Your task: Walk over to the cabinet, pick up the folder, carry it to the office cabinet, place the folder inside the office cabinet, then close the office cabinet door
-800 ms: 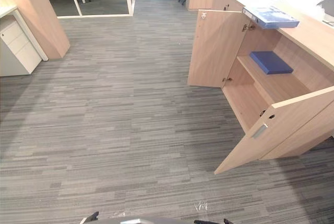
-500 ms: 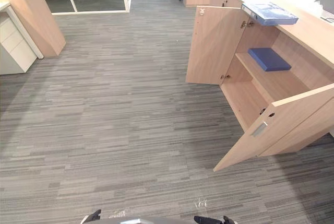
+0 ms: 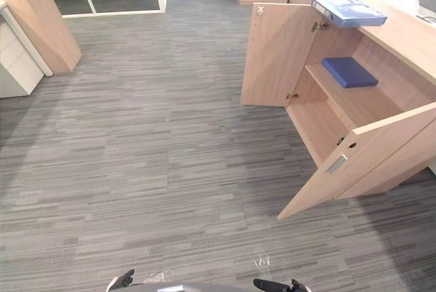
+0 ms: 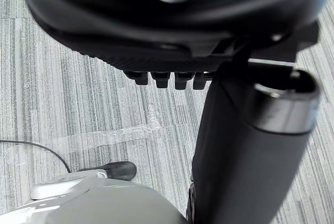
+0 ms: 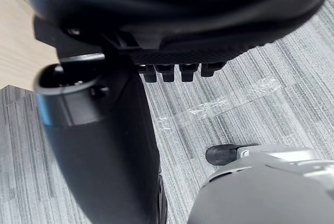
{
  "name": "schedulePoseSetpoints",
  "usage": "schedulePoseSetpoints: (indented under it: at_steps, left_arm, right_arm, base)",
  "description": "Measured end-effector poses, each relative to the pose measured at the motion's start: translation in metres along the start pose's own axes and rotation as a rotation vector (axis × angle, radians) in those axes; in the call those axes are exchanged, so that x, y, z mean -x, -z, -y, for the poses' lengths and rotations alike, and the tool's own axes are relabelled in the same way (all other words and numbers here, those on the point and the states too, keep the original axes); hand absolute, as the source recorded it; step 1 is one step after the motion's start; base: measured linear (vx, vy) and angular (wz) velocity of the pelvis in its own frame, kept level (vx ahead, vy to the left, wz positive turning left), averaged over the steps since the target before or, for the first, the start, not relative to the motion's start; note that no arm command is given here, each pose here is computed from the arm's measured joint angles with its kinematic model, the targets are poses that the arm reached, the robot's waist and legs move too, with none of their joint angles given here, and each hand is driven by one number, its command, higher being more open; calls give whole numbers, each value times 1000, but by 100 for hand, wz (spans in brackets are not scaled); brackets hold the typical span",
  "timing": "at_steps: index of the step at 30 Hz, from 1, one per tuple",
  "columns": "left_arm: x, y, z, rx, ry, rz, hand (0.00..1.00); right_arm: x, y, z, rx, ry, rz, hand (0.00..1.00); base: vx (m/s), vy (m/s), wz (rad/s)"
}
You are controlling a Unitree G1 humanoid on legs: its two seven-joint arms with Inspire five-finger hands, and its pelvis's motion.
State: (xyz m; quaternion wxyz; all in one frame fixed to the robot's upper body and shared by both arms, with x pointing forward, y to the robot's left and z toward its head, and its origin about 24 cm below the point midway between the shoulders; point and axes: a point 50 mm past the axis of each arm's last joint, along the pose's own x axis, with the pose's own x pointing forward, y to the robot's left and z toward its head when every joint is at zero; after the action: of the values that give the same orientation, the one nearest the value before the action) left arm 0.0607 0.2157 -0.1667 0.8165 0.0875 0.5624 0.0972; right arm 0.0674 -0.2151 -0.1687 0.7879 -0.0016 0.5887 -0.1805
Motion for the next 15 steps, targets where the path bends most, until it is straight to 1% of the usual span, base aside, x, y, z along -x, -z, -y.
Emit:
schedulePoseSetpoints:
  at_steps: [4,7,10,11,12,15]
  left_arm:
    - [-1,-2,-1,10,-6,3,100]
    - [-1,-4,-7,89,-43,1,100]
    - [-2,-21,-10,181,-71,67,100]
    - [-3,-31,-10,204,-77,107,100]
    - [-2,-38,-5,228,-67,142,100]
    - [-1,-48,-6,249,-74,190,100]
  right_arm:
    - [0,-1,0,-7,2,3,100]
    - [0,-4,-7,-66,-7,9,100]
    - [0,-10,-7,-101,0,28,100]
    - [0,-17,-4,-104,11,50,100]
    - [0,-17,-1,-108,27,56,100]
    - [0,-17,2,-159,42,61,100]
  base:
    - [5,-12,-12]
    - [-2,-22,-15]
    - [-32,-4,0]
    - [11,49,-7]
    - [17,48,-11]
    - [123,117,-3]
